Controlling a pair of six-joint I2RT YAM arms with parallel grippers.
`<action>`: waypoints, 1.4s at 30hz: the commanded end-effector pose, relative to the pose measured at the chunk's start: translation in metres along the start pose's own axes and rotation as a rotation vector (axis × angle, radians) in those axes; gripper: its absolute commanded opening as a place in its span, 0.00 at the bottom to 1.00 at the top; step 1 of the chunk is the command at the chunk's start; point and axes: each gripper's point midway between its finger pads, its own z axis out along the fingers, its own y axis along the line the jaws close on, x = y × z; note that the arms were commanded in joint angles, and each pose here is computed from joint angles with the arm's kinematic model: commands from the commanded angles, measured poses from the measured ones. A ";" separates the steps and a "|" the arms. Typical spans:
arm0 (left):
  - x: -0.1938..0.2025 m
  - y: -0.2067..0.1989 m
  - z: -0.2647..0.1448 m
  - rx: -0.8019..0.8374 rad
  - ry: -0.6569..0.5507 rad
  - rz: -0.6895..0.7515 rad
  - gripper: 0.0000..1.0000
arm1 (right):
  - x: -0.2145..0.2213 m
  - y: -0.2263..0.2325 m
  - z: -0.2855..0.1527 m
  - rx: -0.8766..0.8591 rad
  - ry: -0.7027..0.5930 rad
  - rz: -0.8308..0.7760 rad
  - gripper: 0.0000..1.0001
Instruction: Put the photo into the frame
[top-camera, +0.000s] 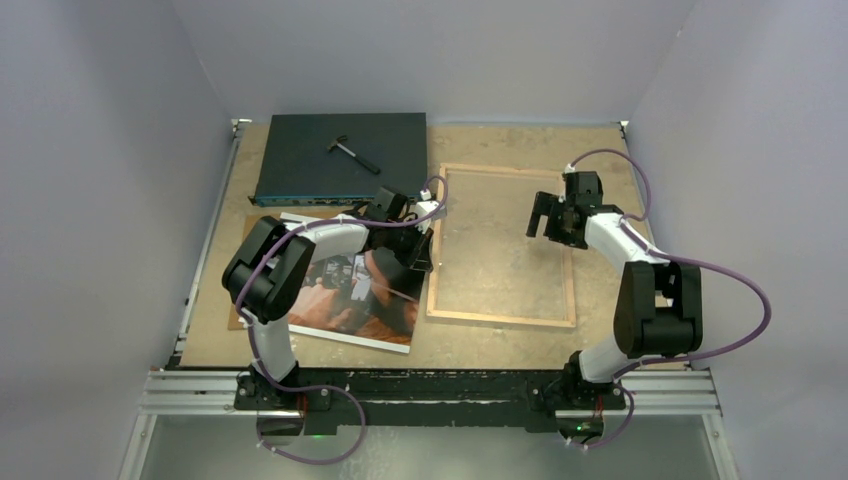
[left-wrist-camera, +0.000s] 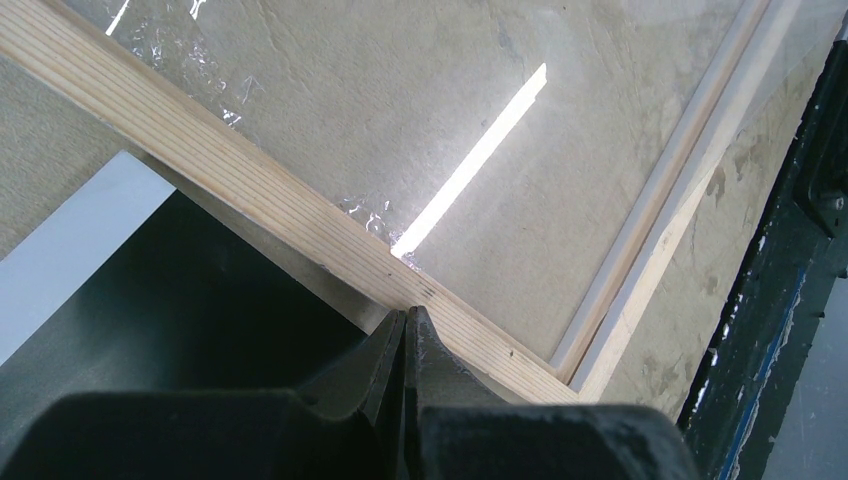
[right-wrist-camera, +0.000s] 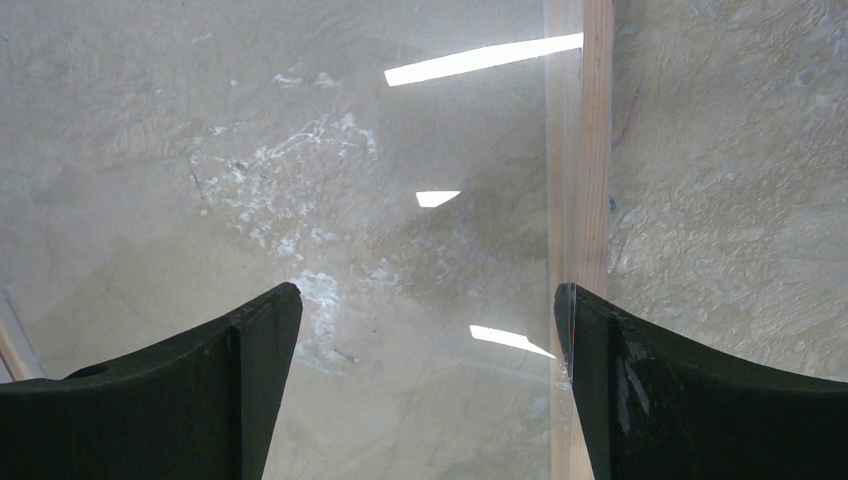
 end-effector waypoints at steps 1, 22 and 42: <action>0.001 0.012 0.005 -0.029 -0.009 0.015 0.00 | -0.008 -0.001 0.001 0.018 -0.031 -0.010 0.99; 0.000 0.012 0.006 -0.028 -0.012 0.019 0.00 | 0.000 0.001 0.013 0.000 -0.039 0.023 0.99; 0.001 0.014 0.003 -0.033 -0.013 0.013 0.00 | -0.026 -0.005 0.001 0.045 -0.095 0.067 0.99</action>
